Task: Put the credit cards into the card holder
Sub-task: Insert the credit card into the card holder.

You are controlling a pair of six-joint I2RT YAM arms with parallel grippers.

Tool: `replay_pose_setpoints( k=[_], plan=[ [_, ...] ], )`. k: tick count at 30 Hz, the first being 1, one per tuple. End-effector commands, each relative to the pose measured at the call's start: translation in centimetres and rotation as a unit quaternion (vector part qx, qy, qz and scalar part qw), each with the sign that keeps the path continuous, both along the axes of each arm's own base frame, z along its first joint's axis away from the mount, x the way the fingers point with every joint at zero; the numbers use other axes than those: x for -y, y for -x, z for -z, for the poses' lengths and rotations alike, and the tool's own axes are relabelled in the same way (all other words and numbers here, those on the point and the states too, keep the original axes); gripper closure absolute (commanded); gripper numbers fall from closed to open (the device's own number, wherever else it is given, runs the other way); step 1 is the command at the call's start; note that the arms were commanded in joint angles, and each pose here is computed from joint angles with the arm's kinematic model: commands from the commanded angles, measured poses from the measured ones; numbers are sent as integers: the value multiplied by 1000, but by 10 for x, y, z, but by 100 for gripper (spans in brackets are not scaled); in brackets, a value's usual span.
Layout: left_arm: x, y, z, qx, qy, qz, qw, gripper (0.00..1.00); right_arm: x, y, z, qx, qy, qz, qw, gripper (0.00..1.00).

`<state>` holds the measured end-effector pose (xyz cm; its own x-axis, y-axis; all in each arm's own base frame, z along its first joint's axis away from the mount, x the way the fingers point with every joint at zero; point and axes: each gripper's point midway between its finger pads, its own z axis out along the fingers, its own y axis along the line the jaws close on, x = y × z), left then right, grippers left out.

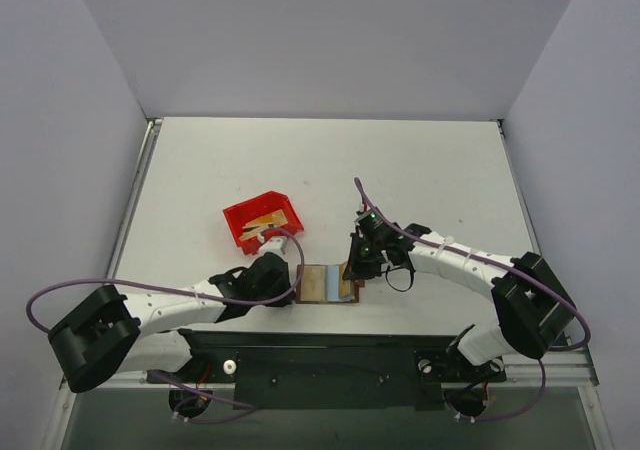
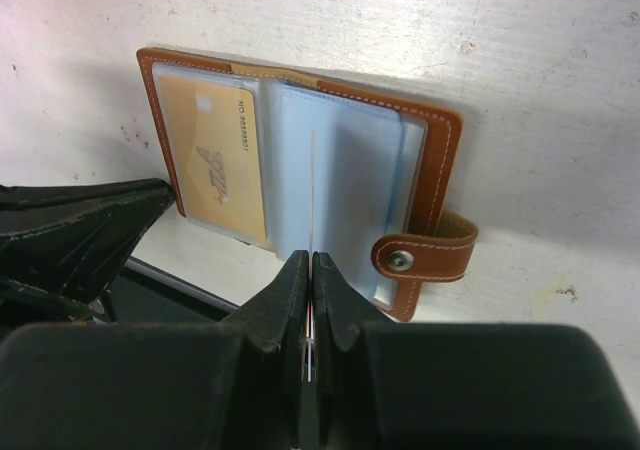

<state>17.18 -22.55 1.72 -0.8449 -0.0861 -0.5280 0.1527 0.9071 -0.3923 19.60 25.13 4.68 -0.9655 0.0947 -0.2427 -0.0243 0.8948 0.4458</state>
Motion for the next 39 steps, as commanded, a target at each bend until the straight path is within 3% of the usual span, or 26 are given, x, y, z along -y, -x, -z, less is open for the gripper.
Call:
replay_pose_setpoints(
  k=[1,8,16,28,39],
  plan=[
    [7,23,14,-36,-9,22,999,100,2,1,-1,7,6,3,1000,100],
    [7,25,12,-33,-21,17,999,100,5,-1,-6,14,10,-4,1000,100],
    [-5,5,-10,8,-38,-13,999,100,4,3,-16,7,-5,-71,997,100],
    [14,-25,-41,54,30,-5,998,100,1,-6,-21,-8,-36,-111,993,100],
    [29,-29,-30,39,28,18,999,100,4,-6,-10,-26,-19,-115,993,100]
  ],
)
